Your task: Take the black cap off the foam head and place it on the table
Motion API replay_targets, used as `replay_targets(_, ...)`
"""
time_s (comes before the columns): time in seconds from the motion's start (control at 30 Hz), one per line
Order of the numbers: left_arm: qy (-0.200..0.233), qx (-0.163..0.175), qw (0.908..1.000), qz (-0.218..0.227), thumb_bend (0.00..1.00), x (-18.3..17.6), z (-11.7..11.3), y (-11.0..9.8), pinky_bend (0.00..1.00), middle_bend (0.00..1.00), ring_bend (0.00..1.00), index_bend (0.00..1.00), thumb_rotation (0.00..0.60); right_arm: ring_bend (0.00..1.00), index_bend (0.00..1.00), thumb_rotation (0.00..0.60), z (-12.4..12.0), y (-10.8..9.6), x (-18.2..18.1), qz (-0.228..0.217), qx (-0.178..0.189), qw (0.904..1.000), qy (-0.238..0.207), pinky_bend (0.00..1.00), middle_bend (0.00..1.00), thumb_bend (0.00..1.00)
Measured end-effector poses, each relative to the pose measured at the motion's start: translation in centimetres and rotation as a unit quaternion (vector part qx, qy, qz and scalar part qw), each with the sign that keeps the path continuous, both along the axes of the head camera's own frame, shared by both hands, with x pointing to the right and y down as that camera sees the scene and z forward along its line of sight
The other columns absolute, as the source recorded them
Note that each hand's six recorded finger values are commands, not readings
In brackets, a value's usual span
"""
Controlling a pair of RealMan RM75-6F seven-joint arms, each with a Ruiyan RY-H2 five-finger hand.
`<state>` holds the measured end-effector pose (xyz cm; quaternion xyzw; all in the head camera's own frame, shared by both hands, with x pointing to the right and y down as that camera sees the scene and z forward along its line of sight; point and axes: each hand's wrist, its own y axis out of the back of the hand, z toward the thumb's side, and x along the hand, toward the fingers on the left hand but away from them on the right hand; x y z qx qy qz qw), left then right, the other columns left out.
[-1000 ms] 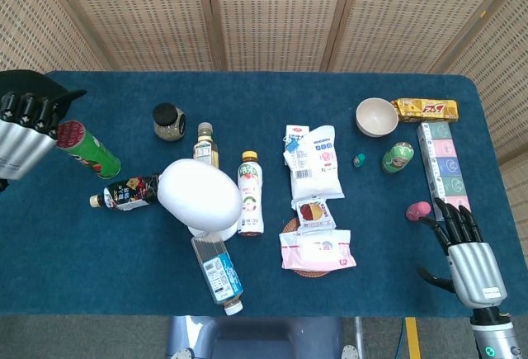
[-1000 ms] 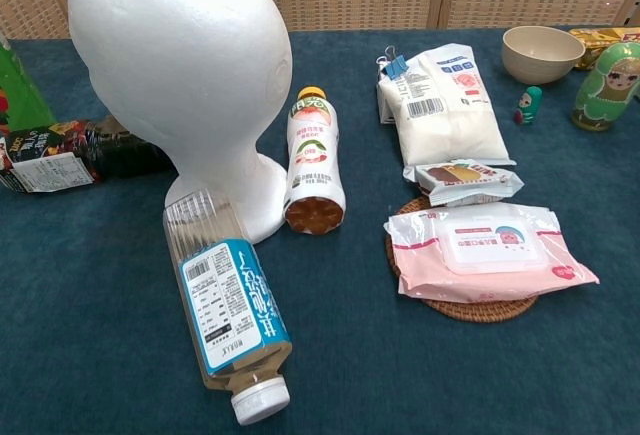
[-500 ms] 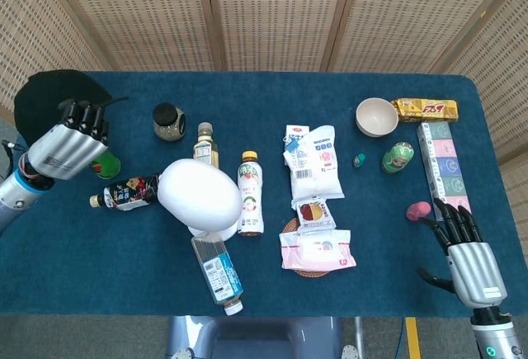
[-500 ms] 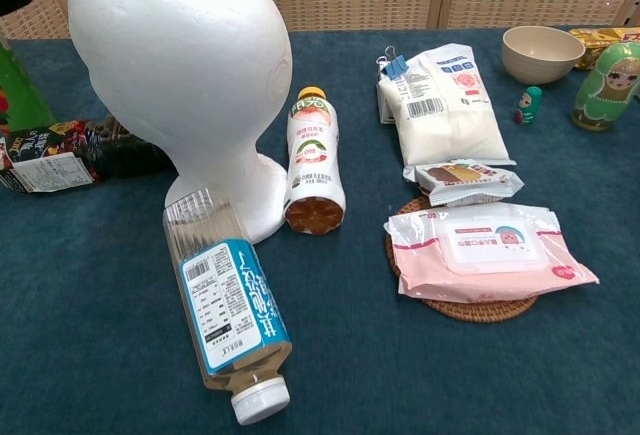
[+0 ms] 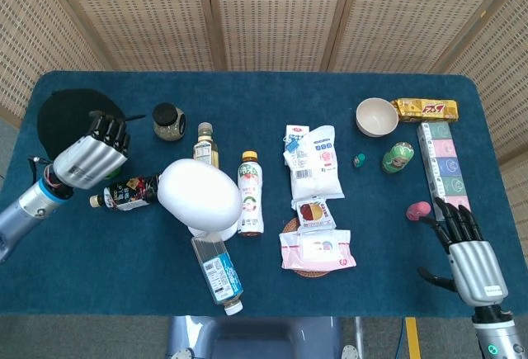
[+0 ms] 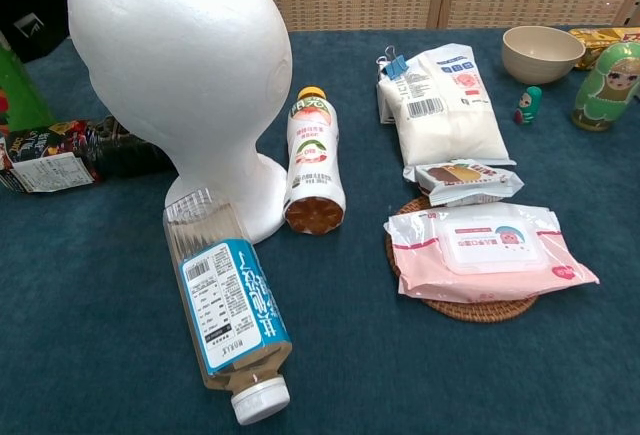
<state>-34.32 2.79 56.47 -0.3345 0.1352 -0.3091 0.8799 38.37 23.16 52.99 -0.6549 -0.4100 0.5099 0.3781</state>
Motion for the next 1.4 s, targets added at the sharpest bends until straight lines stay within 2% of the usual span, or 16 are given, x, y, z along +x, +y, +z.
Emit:
replay_targets(0.1,0.009,-0.007,0.9997,-0.020,0.06,0.1,0.3,-0.1,0.39,0.19,0.28,0.26,0.600,0.00,0.21,0.600,0.0,0.0,0.0,0.000,0.000,1.0000,0.001,0.00,0.00,0.00)
replay_targets(0.17,0.016,-0.012,0.9994,-0.029,0.05,0.2,0.4,0.0,0.38,0.15,0.26,0.23,0.600,0.00,0.21,0.600,0.0,0.0,-0.1,-0.001,0.000,1.0000,0.000,0.00,0.00,0.00)
replay_targets(0.37,0.049,-0.020,0.9974,-0.048,0.03,0.8,0.0,-0.1,0.38,0.14,0.26,0.21,0.600,0.00,0.21,0.600,0.0,0.1,0.0,-0.001,-0.002,1.0000,-0.003,0.00,0.00,0.00)
replay_targets(0.5,0.090,-0.029,0.9939,-0.057,0.03,0.9,-0.9,-0.1,0.38,0.14,0.26,0.21,0.600,0.00,0.21,0.600,0.0,0.0,0.0,0.000,-0.002,1.0000,-0.003,0.00,0.00,0.00)
replay_targets(0.67,0.179,-0.050,0.9793,-0.082,0.02,0.2,-2.8,-0.1,0.36,0.13,0.25,0.20,0.600,0.00,0.21,0.600,-0.1,0.1,-0.1,-0.002,-0.002,1.0000,-0.004,0.00,0.00,0.00)
replay_targets(0.77,0.233,-0.072,0.9643,-0.104,0.01,-1.2,-3.6,0.3,0.33,0.11,0.22,0.19,0.600,0.00,0.21,0.600,-0.1,0.1,0.0,-0.001,-0.001,1.0000,-0.005,0.00,0.00,0.00)
replay_targets(0.87,0.283,-0.098,0.9452,-0.130,0.00,-3.1,-4.0,1.1,0.31,0.08,0.19,0.17,0.600,0.00,0.21,0.600,-0.2,0.1,0.0,-0.001,-0.001,1.0000,-0.006,0.00,0.00,0.00)
replay_targets(0.97,0.331,-0.126,0.9216,-0.159,0.00,-5.5,-4.0,2.1,0.28,0.05,0.17,0.16,0.600,0.00,0.21,0.600,-0.3,0.1,-0.1,-0.002,0.000,1.0000,-0.007,0.00,0.00,0.00)
replay_targets(1.1,0.390,-0.158,0.8857,-0.197,0.00,-8.8,-3.9,4.1,0.24,0.02,0.13,0.13,0.600,0.00,0.21,0.600,-0.2,0.2,-0.2,-0.004,0.000,1.0000,-0.006,0.00,0.00,0.00)
replay_targets(1.27,0.438,-0.181,0.8458,-0.245,0.00,-12.5,-3.8,7.3,0.14,0.00,0.01,0.06,0.600,0.00,0.21,0.600,-0.2,0.3,-0.4,-0.007,-0.001,1.0000,-0.005,0.00,0.00,0.00)
replay_targets(1.4,0.448,-0.201,0.8178,-0.300,0.00,-14.5,-3.6,9.6,0.08,0.00,0.00,0.04,0.600,0.00,0.21,0.600,-0.3,0.4,-0.5,-0.009,0.000,0.9999,-0.005,0.00,0.00,0.00)
